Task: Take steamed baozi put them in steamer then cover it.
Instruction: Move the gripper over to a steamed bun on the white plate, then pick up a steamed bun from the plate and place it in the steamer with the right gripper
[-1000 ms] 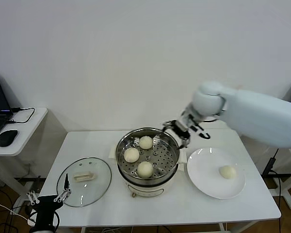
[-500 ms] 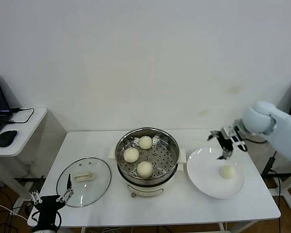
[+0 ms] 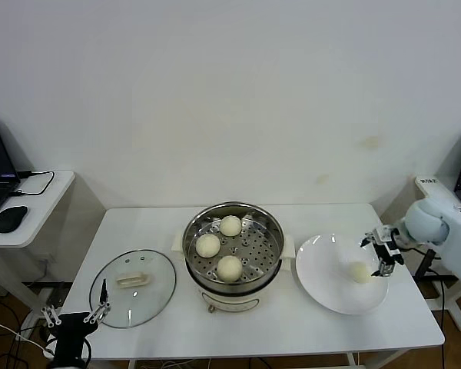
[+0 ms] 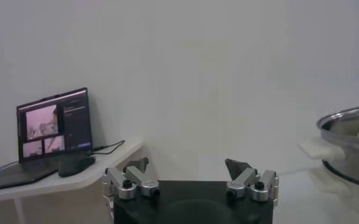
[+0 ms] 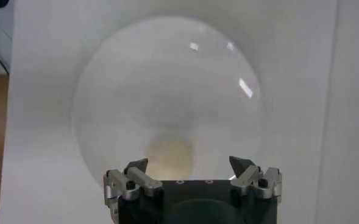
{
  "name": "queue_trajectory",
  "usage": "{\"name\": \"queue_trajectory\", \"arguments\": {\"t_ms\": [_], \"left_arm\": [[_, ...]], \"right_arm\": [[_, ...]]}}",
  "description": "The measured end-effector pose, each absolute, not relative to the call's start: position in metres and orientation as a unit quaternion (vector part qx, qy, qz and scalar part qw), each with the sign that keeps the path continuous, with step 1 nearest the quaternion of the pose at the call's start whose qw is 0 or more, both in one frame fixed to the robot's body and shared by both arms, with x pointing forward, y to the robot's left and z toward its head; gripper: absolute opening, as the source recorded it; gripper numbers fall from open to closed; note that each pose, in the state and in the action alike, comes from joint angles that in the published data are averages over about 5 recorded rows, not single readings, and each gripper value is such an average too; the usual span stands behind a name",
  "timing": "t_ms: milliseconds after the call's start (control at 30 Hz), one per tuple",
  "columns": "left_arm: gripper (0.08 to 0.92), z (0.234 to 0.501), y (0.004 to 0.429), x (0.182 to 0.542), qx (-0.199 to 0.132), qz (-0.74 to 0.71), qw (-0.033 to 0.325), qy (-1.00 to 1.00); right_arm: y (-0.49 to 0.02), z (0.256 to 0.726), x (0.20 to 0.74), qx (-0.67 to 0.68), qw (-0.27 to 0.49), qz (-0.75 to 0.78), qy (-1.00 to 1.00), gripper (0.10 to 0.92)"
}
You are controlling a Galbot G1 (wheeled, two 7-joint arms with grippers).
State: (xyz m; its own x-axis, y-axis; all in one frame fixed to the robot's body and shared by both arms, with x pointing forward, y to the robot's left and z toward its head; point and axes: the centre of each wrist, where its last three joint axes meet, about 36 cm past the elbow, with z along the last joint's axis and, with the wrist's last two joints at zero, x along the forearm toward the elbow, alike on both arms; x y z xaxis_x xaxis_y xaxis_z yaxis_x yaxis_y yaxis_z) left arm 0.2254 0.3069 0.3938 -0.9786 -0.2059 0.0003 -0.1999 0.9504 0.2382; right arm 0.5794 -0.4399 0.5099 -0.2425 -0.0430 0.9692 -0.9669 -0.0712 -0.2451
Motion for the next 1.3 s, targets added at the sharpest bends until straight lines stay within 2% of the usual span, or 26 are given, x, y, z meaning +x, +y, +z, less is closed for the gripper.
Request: {"name": "queue_trajectory", "arguments": {"t_ms": [600, 700, 1033, 1300], "left_arm": [[0.823, 0.393, 0.309, 0.224, 0.108, -0.120, 0.013, -0.987], [0.823, 0.392, 0.308, 0.224, 0.108, -0.119, 0.014, -0.987], [0.823, 0.392, 0.308, 0.224, 0.108, -0.119, 0.014, -0.987], [0.823, 0.395, 0.306, 0.224, 0.107, -0.119, 0.010, -0.987]], "right_arm": [[-0.439, 0.453, 0.591, 0.452, 0.427, 0.551, -0.556, 0.813], [-0.441, 0.450, 0.590, 0.449, 0.431, 0.550, -0.557, 0.784], [-0.441, 0.450, 0.592, 0.445, 0.433, 0.547, -0.561, 0.614], [-0.438, 0.466, 0.596, 0.444, 0.428, 0.548, -0.564, 0.563]]}}
